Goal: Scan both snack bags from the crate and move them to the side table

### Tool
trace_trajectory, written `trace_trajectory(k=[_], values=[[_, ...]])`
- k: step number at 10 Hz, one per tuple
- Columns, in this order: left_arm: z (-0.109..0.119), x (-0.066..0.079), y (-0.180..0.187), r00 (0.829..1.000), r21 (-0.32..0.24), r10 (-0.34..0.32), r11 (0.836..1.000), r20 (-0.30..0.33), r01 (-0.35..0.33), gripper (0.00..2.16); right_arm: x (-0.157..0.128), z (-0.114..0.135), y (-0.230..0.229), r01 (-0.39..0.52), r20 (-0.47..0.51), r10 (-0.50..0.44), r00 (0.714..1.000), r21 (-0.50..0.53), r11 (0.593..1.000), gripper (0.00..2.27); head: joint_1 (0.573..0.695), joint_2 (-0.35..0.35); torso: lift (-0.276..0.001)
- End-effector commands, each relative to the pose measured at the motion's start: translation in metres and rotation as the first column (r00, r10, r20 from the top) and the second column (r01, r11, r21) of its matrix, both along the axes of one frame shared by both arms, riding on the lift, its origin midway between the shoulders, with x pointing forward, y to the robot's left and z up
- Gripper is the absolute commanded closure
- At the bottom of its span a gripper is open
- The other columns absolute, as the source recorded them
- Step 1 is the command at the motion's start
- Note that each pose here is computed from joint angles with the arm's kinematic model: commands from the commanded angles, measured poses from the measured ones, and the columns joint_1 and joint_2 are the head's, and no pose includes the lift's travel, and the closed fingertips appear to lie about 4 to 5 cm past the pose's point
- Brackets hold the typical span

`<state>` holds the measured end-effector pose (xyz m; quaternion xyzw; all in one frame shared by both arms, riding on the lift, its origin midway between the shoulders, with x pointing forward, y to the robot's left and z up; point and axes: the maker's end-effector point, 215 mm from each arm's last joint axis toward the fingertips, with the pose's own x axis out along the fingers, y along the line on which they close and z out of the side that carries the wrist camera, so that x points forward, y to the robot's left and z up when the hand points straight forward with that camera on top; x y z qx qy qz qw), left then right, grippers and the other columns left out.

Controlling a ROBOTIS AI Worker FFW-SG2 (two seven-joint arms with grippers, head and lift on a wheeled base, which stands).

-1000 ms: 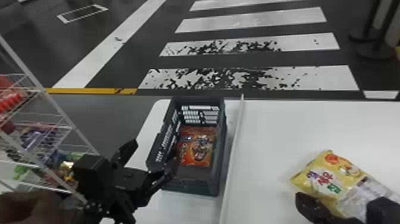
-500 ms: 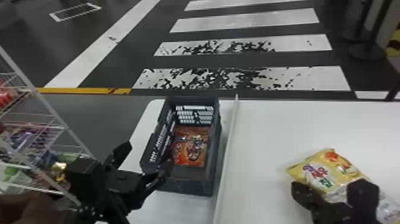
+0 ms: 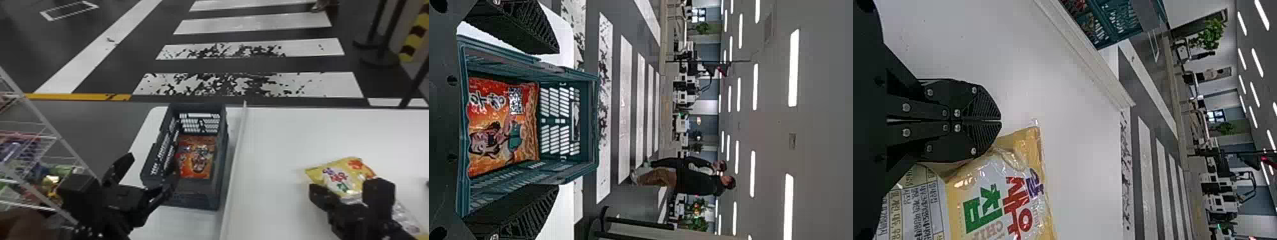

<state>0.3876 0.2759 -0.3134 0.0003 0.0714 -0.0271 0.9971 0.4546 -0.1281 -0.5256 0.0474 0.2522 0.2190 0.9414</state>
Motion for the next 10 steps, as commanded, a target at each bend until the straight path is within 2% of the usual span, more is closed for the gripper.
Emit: trace_trajectory(k=[1,6,10], values=[[0.001,0.000,-0.003,1.000,-0.006,-0.004,1.000,0.010,0.004,0.03,0.009,0.002,-0.002,0.017,0.001,-0.017,1.000,-0.007,1.000,2.25,0.695,0.199,-0.095],[-0.001,0.000,-0.008,1.000,-0.015,-0.012,1.000,0.020,0.012,0.03,0.032,-0.005,-0.042,0.135,-0.007,-0.136,0.991,-0.055,0.989,2.25,0.695,0.151,-0.095],[-0.001,0.004,-0.012,0.999,-0.022,-0.019,1.000,0.029,0.020,0.03,0.052,0.001,-0.075,0.208,0.001,-0.208,0.978,-0.053,0.977,2.25,0.695,0.095,-0.095]])
